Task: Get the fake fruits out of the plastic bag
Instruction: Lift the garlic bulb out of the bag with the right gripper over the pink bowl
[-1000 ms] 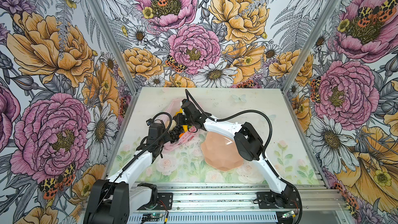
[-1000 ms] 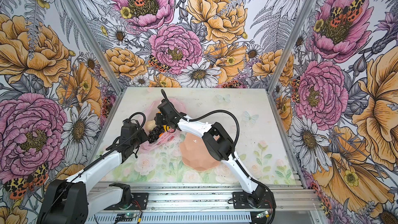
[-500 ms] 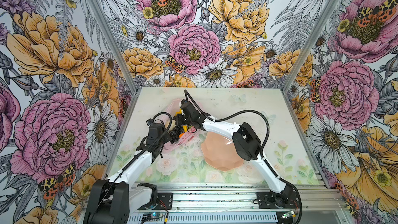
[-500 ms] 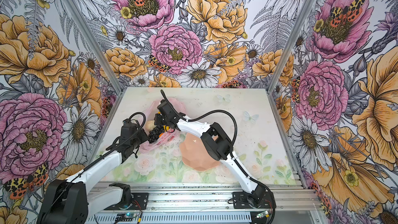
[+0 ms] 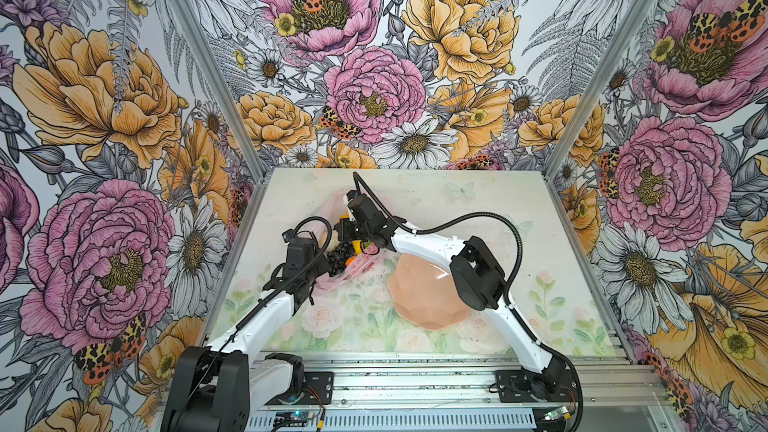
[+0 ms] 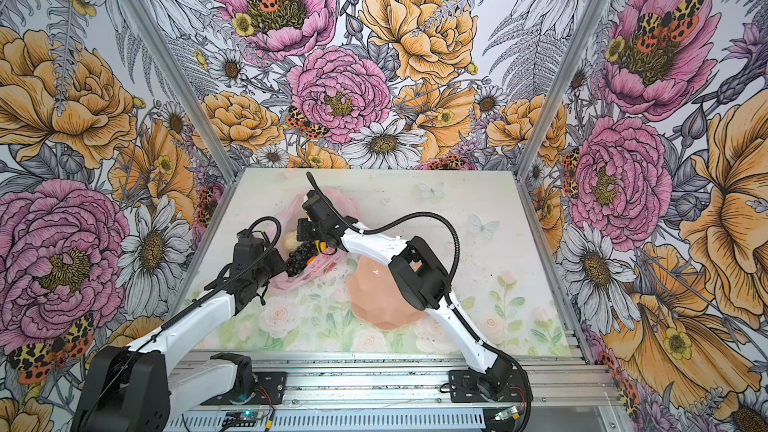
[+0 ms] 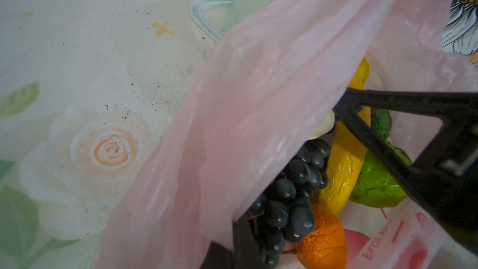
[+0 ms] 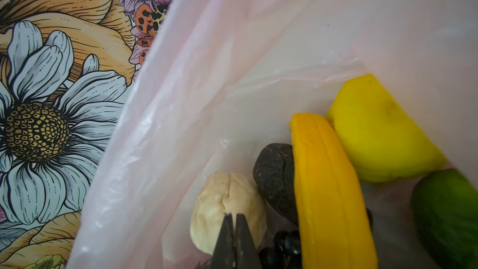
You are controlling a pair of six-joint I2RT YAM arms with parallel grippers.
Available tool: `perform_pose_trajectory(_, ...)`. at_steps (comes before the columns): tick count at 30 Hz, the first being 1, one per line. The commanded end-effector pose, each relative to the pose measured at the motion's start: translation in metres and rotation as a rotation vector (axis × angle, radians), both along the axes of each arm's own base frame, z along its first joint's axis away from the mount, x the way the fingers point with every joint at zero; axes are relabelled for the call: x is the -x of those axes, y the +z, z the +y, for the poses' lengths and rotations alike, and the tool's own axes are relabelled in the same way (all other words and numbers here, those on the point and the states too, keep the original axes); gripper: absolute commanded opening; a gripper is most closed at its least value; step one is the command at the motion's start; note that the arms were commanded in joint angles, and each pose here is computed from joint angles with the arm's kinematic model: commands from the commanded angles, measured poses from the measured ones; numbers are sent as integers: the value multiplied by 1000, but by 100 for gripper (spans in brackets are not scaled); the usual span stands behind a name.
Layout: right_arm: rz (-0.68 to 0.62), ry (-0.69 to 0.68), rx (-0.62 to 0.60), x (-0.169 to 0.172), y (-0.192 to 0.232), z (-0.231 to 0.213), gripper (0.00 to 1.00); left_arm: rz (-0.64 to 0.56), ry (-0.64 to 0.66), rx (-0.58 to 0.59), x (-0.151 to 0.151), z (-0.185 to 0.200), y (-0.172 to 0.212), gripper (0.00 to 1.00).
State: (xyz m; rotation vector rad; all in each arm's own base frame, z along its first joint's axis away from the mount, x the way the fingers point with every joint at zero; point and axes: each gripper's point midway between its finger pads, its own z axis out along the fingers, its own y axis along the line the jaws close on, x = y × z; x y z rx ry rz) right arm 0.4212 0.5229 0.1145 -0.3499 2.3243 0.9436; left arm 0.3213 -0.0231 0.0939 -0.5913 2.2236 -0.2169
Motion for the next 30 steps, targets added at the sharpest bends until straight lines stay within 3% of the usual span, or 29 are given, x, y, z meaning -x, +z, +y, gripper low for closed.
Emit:
perform_pose_trajectory(1,-149,17,-42,8,76,-1,0,-24,15,6,1,3,5,0)
perform_pose_trajectory(11,-300,3,29,29,132,-38,0,-23,18,9,0,5,3,0)
perform_pose_trajectory(18,-373,-4,117,56,157,-87,0,-23,25,5,1,6,3,0)
perform_pose_trajectory(26,-391,-62,257,95,155,-169,0,-22,25,5,0,7,2,0)
perform_pose_trajectory(30,-346,-85,309,114,134,-200,0,-21,24,4,0,6,2,0)
